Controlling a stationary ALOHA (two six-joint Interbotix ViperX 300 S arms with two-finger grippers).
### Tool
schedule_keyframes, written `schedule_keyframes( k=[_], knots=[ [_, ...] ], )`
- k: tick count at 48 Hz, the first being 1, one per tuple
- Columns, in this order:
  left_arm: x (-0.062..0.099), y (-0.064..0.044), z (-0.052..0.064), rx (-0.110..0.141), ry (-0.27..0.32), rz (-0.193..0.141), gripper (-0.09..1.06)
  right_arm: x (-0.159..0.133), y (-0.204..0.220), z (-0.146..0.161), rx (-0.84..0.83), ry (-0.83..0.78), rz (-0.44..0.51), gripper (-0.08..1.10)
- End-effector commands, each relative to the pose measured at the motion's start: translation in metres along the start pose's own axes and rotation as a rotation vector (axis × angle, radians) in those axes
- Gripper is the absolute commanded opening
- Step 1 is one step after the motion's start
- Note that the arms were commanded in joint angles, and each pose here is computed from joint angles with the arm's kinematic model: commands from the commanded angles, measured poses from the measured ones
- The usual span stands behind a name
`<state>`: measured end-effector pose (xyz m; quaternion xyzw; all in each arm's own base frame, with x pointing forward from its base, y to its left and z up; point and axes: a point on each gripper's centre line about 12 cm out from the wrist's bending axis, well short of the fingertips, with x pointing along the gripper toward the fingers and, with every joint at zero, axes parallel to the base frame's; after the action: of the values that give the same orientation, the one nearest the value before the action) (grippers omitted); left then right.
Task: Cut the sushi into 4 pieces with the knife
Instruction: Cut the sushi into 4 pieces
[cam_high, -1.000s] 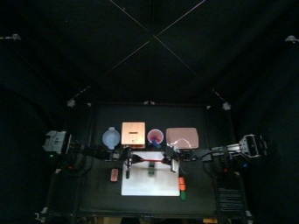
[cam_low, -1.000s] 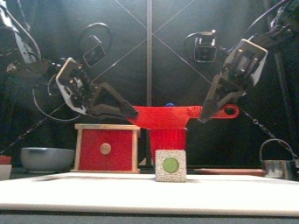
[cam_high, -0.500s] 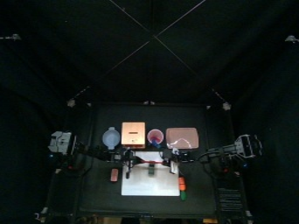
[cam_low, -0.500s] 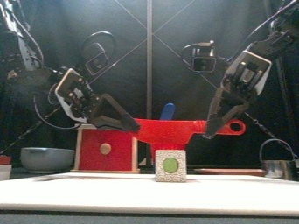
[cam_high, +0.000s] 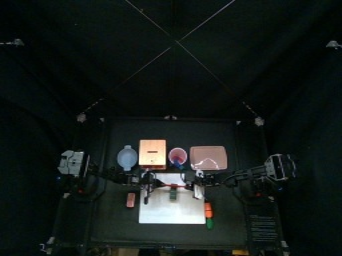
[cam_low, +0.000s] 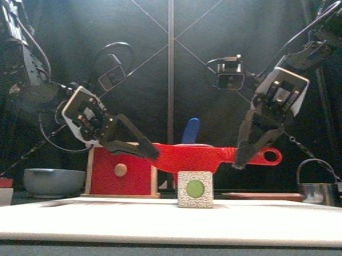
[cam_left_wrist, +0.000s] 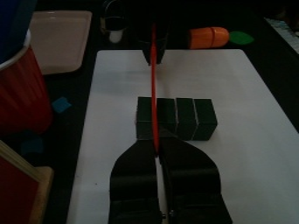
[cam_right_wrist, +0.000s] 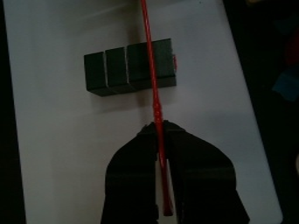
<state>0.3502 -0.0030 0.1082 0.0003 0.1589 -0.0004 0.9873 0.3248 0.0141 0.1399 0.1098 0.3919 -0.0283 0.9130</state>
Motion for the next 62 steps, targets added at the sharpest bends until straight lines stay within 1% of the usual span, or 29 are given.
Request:
schedule_keyframes(
  k=[1,4,7,11,18,24,32,37,45,52,56,62],
  knots=[
    [0.005,0.006,0.014,0.001,-0.046,0.013,0.08,-0.002,0.003,0.013,0.007,-0.039,0.008,0.21],
    [0.005,0.006,0.013,0.003,-0.041,0.013,0.08,-0.002,0.002,0.014,0.007,-0.041,0.008,0.21],
    [0.005,0.006,0.013,0.006,-0.043,0.010,0.08,-0.002,0.002,0.013,0.005,-0.039,0.007,0.21],
    [0.006,0.006,0.011,0.007,-0.029,0.009,0.08,-0.002,0.002,0.014,0.008,-0.041,0.007,0.21],
    [0.007,0.005,0.001,0.007,0.020,0.006,0.08,-0.001,0.002,0.014,0.010,-0.039,0.007,0.21],
    [0.009,0.004,-0.005,0.007,0.043,0.003,0.08,0.001,0.004,0.015,0.006,-0.038,0.011,0.21],
    [0.010,0.003,-0.009,0.006,0.055,0.003,0.08,0.004,0.007,0.017,0.001,-0.036,0.016,0.21],
    [0.011,0.003,-0.011,0.006,0.063,0.002,0.08,0.008,0.009,0.012,-0.001,-0.016,0.016,0.21],
    [0.011,-0.002,-0.016,0.007,0.084,-0.010,0.08,0.014,0.009,0.007,0.012,0.005,0.014,0.21],
    [0.013,-0.004,-0.024,0.007,0.129,-0.014,0.08,0.019,0.008,0.001,0.014,0.029,0.008,0.21],
    [0.016,-0.004,-0.032,0.009,0.169,-0.014,0.08,0.023,0.005,-0.001,0.017,0.040,0.001,0.21],
    [0.022,-0.002,-0.040,0.009,0.207,-0.010,0.08,0.028,0.004,-0.006,0.018,0.062,-0.006,0.21]
  ],
)
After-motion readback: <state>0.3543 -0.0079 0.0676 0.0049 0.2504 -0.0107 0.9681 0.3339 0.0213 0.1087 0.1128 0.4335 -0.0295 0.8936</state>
